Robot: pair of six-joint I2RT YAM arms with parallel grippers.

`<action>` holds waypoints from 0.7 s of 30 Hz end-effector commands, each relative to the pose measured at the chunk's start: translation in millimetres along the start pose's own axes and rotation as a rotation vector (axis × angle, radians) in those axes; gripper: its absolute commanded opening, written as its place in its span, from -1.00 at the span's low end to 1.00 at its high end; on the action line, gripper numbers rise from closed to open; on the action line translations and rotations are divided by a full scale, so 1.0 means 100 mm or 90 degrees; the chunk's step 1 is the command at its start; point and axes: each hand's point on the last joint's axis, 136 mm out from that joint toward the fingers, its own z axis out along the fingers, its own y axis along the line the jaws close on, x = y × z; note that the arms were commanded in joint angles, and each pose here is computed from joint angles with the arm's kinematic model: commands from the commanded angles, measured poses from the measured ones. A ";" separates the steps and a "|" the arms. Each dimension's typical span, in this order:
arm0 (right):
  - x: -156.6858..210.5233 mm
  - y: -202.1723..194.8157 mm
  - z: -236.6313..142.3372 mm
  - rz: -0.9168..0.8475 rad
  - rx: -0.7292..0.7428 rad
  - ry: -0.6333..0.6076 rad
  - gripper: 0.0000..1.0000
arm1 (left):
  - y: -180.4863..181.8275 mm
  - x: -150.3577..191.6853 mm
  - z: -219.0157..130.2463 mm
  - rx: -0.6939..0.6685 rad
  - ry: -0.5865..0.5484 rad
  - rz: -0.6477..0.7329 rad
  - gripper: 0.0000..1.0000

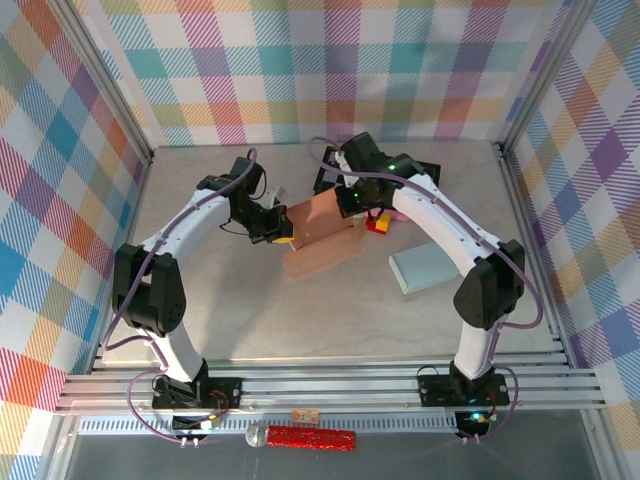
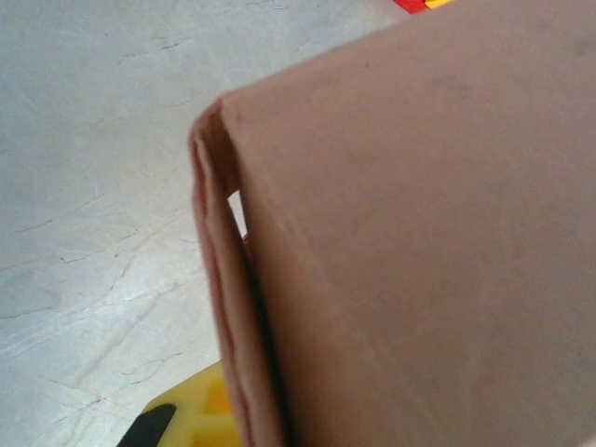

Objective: Fold the paper box

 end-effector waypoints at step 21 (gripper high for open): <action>-0.20 -0.21 0.05 -0.025 0.180 0.007 -0.80 | -0.28 -0.01 -0.10 0.029 -0.010 0.055 -1.00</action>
